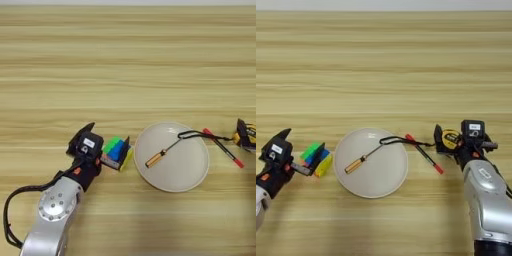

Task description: Move the objects on the table

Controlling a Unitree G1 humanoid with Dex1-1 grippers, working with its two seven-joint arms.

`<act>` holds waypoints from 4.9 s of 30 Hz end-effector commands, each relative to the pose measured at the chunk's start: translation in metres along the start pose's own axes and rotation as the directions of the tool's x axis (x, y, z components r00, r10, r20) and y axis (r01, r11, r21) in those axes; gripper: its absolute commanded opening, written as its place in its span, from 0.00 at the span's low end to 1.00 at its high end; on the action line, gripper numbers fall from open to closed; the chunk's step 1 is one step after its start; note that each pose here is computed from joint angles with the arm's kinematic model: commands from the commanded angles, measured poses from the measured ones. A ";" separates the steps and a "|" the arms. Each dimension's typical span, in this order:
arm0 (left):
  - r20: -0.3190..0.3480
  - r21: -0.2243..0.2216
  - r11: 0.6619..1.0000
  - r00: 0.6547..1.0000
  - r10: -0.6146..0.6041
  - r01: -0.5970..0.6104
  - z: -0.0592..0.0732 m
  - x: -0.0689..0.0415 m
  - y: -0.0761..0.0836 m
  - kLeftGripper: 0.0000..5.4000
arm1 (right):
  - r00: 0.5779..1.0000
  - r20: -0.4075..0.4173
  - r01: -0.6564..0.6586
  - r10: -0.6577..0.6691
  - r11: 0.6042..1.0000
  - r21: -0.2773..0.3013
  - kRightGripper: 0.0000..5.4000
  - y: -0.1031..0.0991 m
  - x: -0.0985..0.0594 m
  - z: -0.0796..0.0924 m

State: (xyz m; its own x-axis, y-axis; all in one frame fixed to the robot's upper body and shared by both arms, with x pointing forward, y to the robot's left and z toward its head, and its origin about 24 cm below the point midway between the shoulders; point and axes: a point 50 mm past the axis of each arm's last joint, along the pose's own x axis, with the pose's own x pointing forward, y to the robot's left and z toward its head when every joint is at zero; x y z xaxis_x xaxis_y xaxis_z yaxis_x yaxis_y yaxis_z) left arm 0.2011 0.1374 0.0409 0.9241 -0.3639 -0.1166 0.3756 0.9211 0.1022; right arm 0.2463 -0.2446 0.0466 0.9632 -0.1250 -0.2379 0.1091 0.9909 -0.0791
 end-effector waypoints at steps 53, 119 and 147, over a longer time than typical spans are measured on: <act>-0.385 0.013 0.999 0.922 -0.040 0.049 -0.056 0.025 -0.007 0.99 | 0.981 0.193 -0.003 -0.007 0.999 0.054 1.00 0.020 0.022 0.024; -0.365 0.096 0.986 0.917 0.161 -0.135 -0.057 -0.021 0.029 0.86 | 0.933 0.358 -0.025 -0.024 0.991 0.134 1.00 0.027 0.019 0.030; 0.041 0.164 0.971 0.985 0.168 -0.173 0.005 -0.008 0.038 1.00 | 0.929 0.369 -0.030 -0.022 0.990 0.137 1.00 0.018 0.019 0.031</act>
State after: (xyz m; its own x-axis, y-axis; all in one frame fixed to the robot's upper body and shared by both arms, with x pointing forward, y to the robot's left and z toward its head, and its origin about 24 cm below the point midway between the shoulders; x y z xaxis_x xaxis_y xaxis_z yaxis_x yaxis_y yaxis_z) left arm 0.2045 0.1759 0.0401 0.9769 -0.1777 -0.1190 0.2037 0.9427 0.2642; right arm 0.2729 -0.2246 0.0675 0.9837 -0.1238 0.1303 0.1168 0.9913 0.0606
